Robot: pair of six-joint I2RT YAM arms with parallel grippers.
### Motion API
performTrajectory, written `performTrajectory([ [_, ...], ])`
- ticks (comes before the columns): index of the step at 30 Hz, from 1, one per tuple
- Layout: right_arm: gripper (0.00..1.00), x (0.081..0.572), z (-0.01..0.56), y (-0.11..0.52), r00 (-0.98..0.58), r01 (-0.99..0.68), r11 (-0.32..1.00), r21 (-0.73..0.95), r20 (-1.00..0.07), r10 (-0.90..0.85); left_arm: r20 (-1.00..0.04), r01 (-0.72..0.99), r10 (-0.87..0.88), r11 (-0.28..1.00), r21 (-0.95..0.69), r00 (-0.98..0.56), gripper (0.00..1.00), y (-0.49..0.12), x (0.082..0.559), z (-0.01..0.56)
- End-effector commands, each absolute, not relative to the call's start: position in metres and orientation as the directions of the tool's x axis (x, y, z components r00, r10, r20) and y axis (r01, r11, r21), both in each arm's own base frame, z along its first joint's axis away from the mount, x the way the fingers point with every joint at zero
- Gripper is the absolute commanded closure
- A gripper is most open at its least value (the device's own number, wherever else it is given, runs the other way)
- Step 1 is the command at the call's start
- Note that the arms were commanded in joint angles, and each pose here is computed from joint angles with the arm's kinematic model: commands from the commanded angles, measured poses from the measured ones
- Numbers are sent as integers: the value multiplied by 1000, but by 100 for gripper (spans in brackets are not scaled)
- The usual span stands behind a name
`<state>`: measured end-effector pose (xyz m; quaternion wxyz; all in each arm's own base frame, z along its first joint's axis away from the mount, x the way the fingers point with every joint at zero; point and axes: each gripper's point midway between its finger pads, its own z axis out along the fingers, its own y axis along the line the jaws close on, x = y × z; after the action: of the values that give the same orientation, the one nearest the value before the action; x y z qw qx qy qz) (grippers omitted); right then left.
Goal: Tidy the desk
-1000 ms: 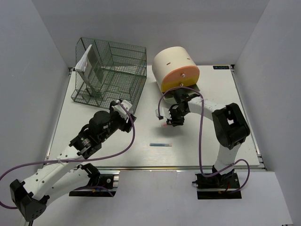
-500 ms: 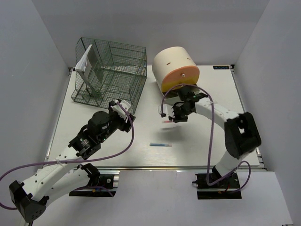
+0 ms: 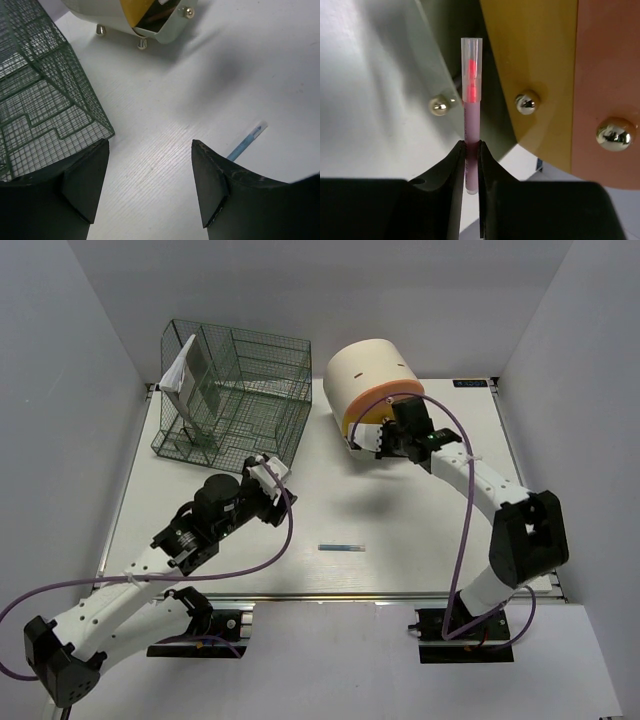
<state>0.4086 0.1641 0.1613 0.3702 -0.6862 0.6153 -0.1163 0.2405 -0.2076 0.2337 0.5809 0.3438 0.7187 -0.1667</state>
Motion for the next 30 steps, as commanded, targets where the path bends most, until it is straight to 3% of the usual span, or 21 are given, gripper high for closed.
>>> performTrajectory([
  [1, 96, 455, 196, 156, 218, -624, 21, -781, -199, -956, -947, 732, 312, 663, 157, -79, 23, -216, 234, 230],
  [5, 90, 475, 190, 161, 225, -619, -6, -786, -170, -959, -945, 747, 316, 649, 149, -86, 23, -219, 232, 225],
  [10, 67, 480, 183, 164, 229, -629, -23, -777, -156, -961, -946, 800, 314, 586, 127, -80, 23, -234, 226, 219],
  [16, 62, 473, 182, 162, 216, -644, 20, -765, -207, -954, -938, 897, 327, 439, 40, -118, 28, -262, 210, 199],
  [18, 65, 470, 192, 162, 184, -641, 90, -763, -266, -946, -922, 922, 356, 388, -3, -152, 37, -273, 203, 183],
  [19, 67, 468, 196, 163, 165, -644, 135, -753, -309, -937, -919, 931, 362, 365, -16, -158, 51, -279, 200, 181],
  [20, 72, 467, 214, 160, 135, -628, 216, -748, -378, -916, -906, 939, 384, 342, -40, -179, 59, -285, 195, 169],
  [21, 84, 463, 224, 164, 115, -638, 292, -713, -463, -879, -902, 945, 391, 322, -54, -185, 67, -289, 191, 165],
  [22, 89, 453, 225, 165, 14, -670, 441, -597, -605, -796, -899, 953, 399, 296, -61, -181, 77, -296, 185, 162],
  [23, 98, 440, 240, 167, -2, -686, 505, -523, -693, -721, -888, 957, 419, 282, -72, -191, 80, -300, 182, 153],
  [25, 100, 425, 247, 159, -165, -646, 695, -316, -831, -531, -876, 960, 441, 267, -79, -195, 81, -307, 177, 145],
  [27, 100, 393, 247, 156, -210, -680, 713, -171, -886, -413, -847, 963, 491, 255, -83, -203, 79, -314, 170, 129],
  [30, 100, 353, 245, 156, -273, -712, 702, -3, -921, -280, -817, 963, 535, 254, -87, -214, 60, -326, 165, 114],
])
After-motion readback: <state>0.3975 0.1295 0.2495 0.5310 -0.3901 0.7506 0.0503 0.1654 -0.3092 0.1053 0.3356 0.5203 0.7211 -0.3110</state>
